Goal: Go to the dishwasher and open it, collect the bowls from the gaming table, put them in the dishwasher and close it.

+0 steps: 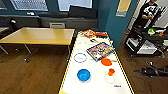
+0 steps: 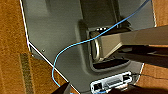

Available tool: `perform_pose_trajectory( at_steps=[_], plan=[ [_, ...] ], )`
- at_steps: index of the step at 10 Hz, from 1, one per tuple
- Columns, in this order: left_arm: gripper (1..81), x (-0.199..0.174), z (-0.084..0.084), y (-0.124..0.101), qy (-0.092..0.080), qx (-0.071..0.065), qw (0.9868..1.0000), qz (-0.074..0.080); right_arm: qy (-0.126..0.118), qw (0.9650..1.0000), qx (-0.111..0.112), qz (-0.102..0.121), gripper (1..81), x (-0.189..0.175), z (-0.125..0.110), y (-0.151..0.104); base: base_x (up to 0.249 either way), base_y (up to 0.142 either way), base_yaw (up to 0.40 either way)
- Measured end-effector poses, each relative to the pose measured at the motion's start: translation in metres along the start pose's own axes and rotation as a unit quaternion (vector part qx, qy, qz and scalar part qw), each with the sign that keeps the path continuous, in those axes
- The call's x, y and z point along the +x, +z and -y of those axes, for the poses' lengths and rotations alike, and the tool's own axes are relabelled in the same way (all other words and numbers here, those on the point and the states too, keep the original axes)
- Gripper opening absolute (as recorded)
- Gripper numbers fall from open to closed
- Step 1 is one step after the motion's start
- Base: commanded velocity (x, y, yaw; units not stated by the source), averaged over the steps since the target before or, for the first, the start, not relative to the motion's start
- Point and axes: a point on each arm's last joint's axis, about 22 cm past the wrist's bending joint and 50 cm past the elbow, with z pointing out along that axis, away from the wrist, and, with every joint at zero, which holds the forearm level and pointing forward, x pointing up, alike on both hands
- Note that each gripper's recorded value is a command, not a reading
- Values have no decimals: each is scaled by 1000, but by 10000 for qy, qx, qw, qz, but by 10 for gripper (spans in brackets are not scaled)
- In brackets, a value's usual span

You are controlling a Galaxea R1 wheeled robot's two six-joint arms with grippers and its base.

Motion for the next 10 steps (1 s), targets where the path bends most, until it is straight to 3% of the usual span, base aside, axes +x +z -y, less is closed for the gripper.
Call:
perform_pose_trajectory(
  at_steps=[4, 6, 8, 10],
  plan=[
    [811, -1, 1, 0, -61, 4, 10000, 10, -24, 9992, 328, 218, 811, -10, 44, 59, 0, 0, 0],
    [811, -1, 4, -1, -64, 26, 10000, 14, 167, 9991, 266, 298, 811, -17, 39, 76, 0, 0, 0],
    [811, -1, 3, -1, -64, 24, 10000, 14, 368, 9991, 129, 168, 811, 1, 29, 77, 0, 0, 0],
    [811, -1, 3, -1, -64, 24, 10000, 14, 366, 9992, 145, 43, 811, 23, 42, 88, 0, 0, 0]
  ],
)
